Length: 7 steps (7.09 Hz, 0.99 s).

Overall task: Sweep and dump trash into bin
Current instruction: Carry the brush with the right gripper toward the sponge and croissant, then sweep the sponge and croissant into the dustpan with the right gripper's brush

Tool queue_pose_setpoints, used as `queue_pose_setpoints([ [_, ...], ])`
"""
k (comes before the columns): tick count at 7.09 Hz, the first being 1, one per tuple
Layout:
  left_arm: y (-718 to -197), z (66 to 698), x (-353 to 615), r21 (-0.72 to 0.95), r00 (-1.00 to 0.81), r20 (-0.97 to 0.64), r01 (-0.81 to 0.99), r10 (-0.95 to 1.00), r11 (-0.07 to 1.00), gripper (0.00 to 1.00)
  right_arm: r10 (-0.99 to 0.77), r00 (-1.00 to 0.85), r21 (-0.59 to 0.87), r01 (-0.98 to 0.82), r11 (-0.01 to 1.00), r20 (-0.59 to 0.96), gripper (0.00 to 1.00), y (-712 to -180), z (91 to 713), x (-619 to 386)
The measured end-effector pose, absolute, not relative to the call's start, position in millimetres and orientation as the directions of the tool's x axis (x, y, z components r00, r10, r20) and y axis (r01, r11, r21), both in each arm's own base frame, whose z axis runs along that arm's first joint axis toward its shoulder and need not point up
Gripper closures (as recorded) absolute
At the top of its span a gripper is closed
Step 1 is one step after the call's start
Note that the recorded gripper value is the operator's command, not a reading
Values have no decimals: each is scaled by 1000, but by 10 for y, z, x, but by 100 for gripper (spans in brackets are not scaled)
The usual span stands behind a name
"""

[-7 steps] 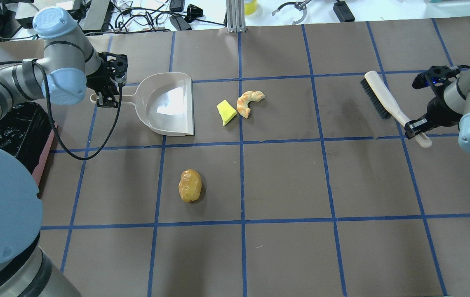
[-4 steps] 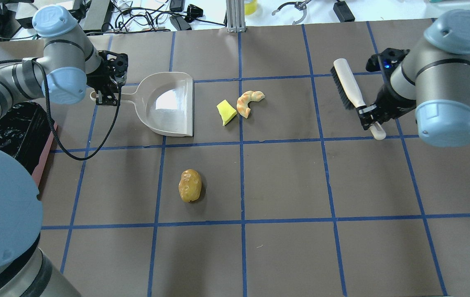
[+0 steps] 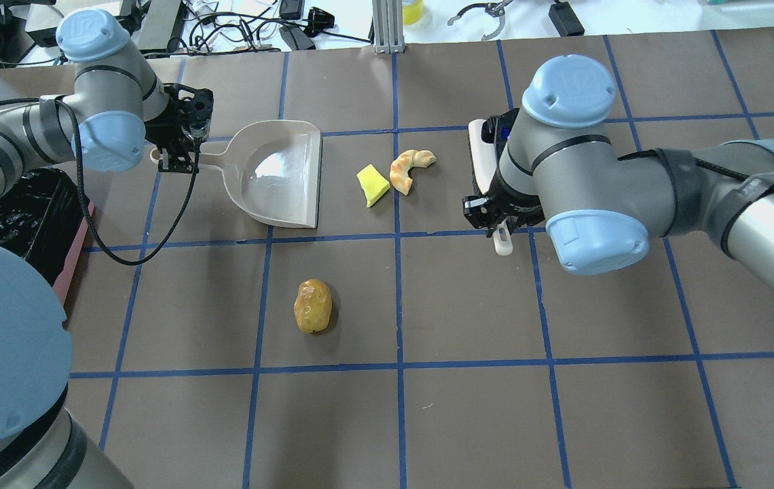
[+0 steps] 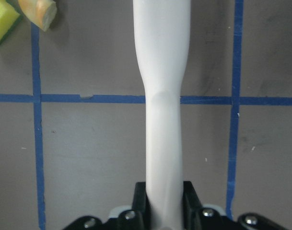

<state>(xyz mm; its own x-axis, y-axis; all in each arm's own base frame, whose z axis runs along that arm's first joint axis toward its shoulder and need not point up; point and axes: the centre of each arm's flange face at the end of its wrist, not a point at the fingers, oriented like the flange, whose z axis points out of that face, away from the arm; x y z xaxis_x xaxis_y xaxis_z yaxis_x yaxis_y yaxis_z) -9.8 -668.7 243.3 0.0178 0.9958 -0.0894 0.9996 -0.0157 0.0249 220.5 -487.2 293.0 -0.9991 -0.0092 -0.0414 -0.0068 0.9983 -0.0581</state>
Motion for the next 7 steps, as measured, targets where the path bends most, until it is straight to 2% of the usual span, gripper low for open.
queue_pose_setpoints([
  [4,-6728,2396,-91,24,19,-85,1000,996,-17,100,23,-999,-73,26,997,-47,100,-5306,2524,2851],
  [7,-6736,2409,-90,24,17,-87,1000,996,-15,100,54,-997,-68,58,996,-61,100,-5338,2336,3081],
])
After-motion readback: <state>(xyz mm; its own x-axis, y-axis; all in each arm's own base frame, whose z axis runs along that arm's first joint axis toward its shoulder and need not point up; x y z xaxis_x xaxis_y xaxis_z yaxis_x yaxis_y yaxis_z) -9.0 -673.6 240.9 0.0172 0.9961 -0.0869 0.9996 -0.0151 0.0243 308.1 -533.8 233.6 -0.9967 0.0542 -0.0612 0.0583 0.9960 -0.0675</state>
